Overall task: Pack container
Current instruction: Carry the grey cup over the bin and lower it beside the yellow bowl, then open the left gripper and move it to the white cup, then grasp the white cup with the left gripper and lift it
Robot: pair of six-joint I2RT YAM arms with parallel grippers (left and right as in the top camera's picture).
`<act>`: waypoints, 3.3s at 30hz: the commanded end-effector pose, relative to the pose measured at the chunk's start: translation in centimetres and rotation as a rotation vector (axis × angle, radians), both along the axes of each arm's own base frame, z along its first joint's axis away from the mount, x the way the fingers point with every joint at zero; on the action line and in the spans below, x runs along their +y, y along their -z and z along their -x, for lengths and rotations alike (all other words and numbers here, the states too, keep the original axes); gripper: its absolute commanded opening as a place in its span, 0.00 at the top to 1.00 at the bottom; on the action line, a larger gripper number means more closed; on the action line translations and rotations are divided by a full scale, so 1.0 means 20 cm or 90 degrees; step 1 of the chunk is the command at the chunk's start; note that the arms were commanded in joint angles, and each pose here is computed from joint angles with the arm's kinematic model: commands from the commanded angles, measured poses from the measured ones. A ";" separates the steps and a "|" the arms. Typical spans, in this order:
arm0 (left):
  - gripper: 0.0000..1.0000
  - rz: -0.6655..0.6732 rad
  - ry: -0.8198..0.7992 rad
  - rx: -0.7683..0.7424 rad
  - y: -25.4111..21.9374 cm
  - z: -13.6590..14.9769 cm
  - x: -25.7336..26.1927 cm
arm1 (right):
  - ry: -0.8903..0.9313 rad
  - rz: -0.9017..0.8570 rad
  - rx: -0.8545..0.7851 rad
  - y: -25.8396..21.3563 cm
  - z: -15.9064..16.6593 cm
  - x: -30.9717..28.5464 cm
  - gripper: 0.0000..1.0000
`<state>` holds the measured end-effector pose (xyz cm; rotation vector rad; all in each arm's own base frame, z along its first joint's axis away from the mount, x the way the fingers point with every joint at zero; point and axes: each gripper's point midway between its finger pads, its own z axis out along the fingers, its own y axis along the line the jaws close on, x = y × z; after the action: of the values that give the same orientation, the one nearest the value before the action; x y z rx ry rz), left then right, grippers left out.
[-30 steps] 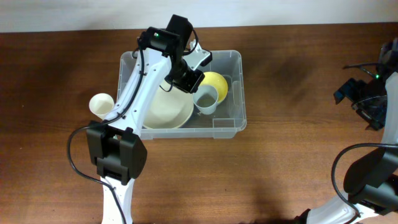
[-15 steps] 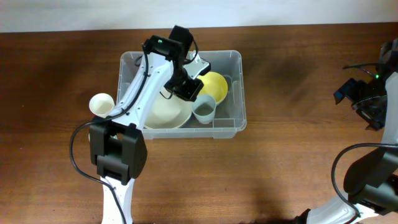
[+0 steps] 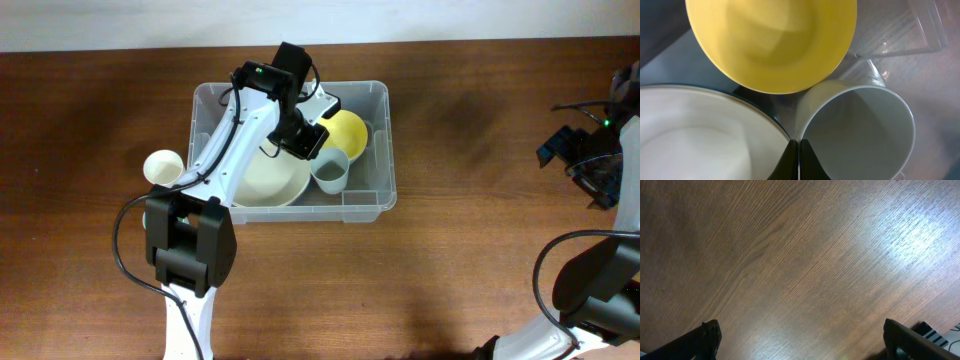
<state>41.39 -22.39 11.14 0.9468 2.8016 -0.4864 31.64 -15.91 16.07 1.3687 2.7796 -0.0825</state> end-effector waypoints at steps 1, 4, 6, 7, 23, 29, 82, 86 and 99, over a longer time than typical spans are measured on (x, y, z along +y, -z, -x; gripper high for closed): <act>0.98 -0.013 -0.008 0.006 0.07 -0.02 0.02 | 0.002 -0.001 0.005 0.01 0.00 0.00 0.01; 0.96 -0.018 -0.010 0.020 0.10 -0.01 0.02 | 0.002 -0.001 0.005 0.01 0.00 0.00 0.01; 0.91 -0.021 -0.010 0.028 0.11 0.00 0.02 | 0.002 -0.001 0.005 0.01 0.00 0.00 0.01; 0.87 -0.022 -0.010 0.030 0.11 0.00 0.02 | 0.002 -0.001 0.005 0.01 0.00 0.00 0.01; 0.41 -0.003 -0.012 -0.016 -0.01 -0.08 0.00 | 0.002 -0.001 0.005 0.01 0.00 0.00 0.01; 0.38 0.015 -0.040 -0.103 -0.31 -0.21 0.02 | 0.002 -0.001 0.005 0.01 0.00 0.00 0.01; 0.01 -0.144 -0.715 0.213 0.23 0.22 1.69 | 0.002 -0.001 0.005 0.01 0.00 0.00 0.01; 0.05 -0.144 -0.714 0.214 0.30 0.23 1.68 | 0.002 -0.001 0.005 0.01 0.00 0.00 0.01; 0.99 -0.112 -0.749 0.078 0.17 -0.01 1.84 | 0.002 -0.001 0.005 0.01 0.00 0.00 0.01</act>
<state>39.51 12.41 4.25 -0.7831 3.0211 -0.1198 31.64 -15.91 16.07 1.3687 2.7796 -0.0825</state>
